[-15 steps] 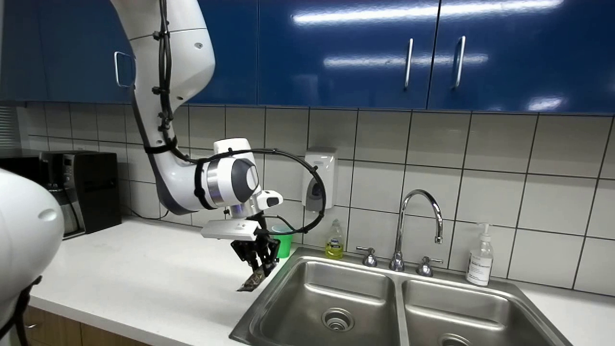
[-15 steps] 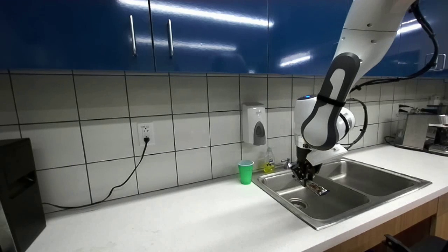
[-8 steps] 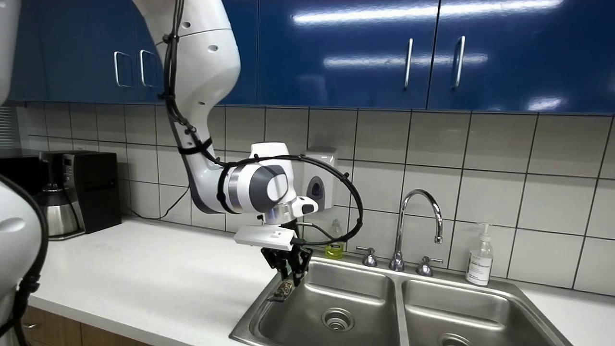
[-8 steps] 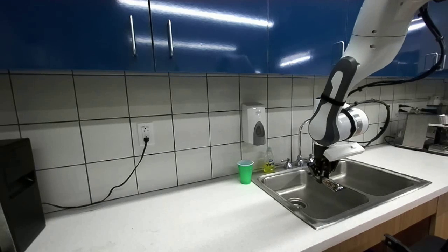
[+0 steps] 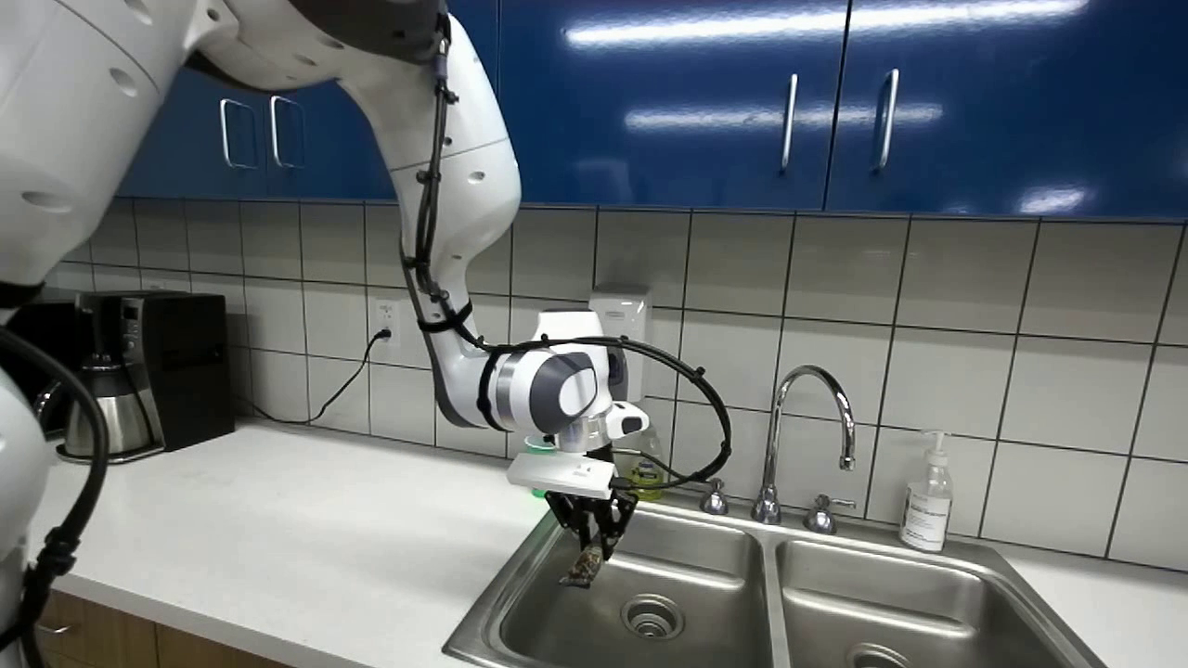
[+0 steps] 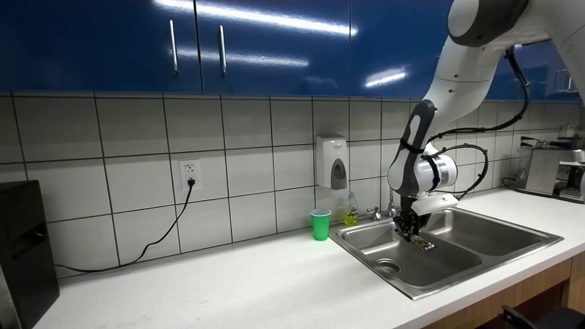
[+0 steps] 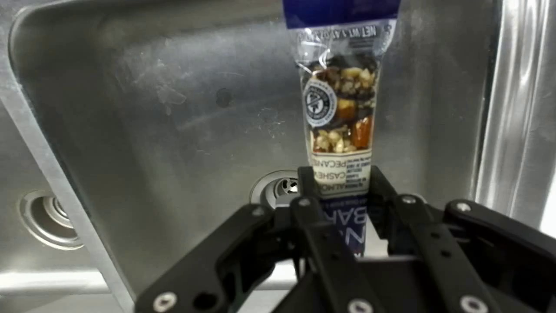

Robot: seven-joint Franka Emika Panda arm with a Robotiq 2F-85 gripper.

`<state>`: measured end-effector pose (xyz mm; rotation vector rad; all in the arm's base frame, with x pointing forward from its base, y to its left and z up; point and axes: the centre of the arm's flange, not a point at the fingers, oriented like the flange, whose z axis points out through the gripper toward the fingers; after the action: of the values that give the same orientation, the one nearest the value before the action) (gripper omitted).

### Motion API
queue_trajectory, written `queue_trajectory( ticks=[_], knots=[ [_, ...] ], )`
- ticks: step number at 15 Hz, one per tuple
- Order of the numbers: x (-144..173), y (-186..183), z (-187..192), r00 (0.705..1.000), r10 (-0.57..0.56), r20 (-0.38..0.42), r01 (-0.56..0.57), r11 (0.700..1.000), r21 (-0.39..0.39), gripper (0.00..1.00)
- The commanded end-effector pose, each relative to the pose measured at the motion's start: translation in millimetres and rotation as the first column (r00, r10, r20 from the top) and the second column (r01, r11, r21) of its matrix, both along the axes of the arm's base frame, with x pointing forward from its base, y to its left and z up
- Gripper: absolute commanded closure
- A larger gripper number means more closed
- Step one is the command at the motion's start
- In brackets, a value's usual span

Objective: Pick up the object from the counter and put it in the sink

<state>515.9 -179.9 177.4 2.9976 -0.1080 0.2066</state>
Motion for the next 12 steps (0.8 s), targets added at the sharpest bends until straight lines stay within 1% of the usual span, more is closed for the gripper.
queue_trajectory(
  ticks=[1, 8, 12],
  knots=[
    [38.6, -21.9, -37.3, 0.999, 0.011, -0.035, -0.010, 1.000, 0.019, 0.92],
    [63.3, -27.9, -111.1, 0.996, 0.007, -0.091, -0.004, 1.000, 0.030, 0.92],
    [78.3, -33.0, -138.3, 0.995, 0.010, -0.102, -0.008, 1.000, 0.016, 0.92]
  ],
)
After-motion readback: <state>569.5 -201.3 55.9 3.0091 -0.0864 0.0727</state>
